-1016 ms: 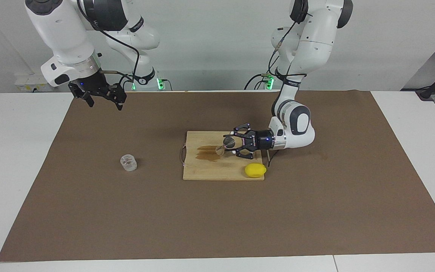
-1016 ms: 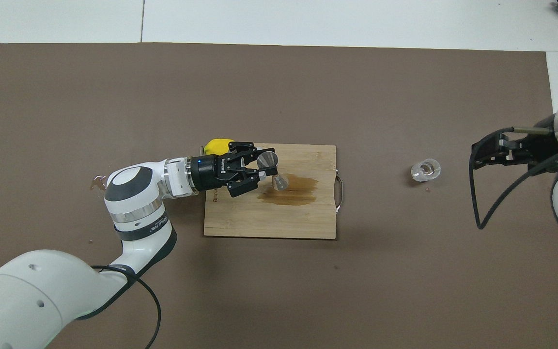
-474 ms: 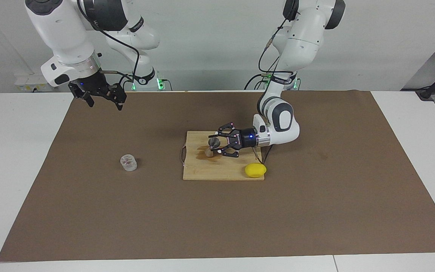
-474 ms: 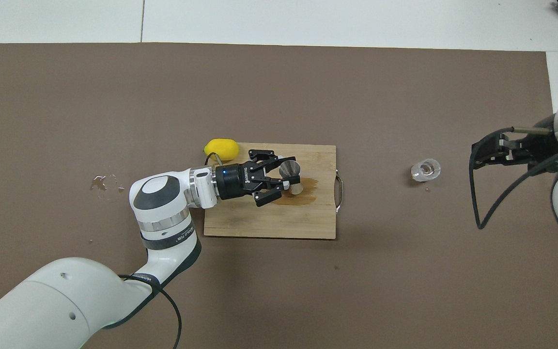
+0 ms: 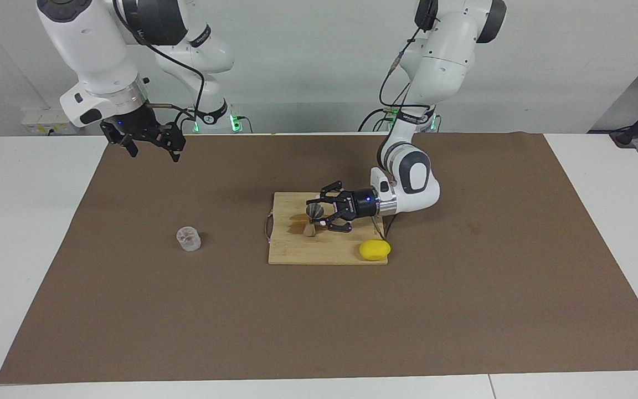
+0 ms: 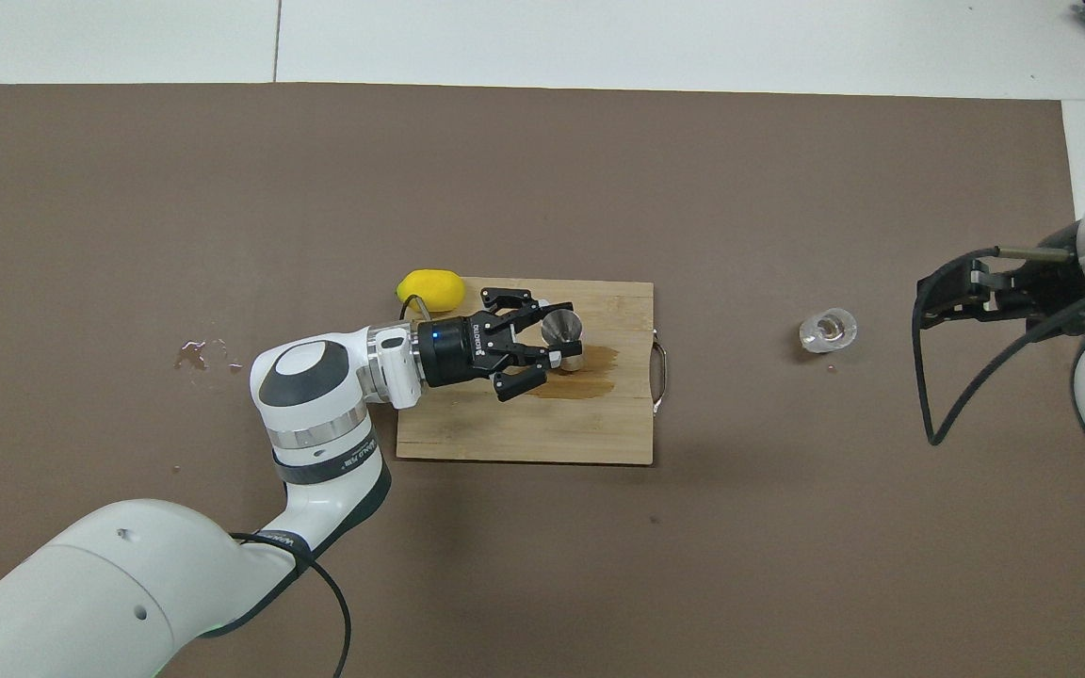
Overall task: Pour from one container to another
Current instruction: 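Lower the metal cup onto the cutting board and open the left gripper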
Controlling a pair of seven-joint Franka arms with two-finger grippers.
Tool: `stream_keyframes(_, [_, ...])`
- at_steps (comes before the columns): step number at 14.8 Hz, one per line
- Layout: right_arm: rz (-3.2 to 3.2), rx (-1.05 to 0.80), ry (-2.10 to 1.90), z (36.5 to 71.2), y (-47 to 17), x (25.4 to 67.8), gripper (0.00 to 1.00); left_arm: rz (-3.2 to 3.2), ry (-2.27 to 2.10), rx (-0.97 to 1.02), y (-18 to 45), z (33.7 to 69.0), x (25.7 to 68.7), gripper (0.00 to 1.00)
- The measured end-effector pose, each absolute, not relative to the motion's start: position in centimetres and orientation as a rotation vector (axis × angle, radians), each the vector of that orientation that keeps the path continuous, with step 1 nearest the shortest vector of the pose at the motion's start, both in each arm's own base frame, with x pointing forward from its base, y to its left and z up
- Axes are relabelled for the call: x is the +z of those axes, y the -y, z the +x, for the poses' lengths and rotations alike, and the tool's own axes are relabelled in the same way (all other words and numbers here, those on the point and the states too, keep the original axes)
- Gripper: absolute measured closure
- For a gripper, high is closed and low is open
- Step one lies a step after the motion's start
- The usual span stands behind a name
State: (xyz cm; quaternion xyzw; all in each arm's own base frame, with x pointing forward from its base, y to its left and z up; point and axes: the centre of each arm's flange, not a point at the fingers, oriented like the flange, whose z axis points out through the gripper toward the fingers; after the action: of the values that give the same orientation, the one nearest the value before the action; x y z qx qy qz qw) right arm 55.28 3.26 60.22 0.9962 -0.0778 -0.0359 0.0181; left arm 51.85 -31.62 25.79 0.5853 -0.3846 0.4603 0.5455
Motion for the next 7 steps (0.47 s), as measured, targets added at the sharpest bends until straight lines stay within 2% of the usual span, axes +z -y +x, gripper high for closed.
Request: stream_keyframes(7, [3.093, -0.116, 0.243, 55.25, -3.20, 60.18, 0.00, 1.397, 0.957, 1.116, 32.12, 51.68, 25.46, 0.49])
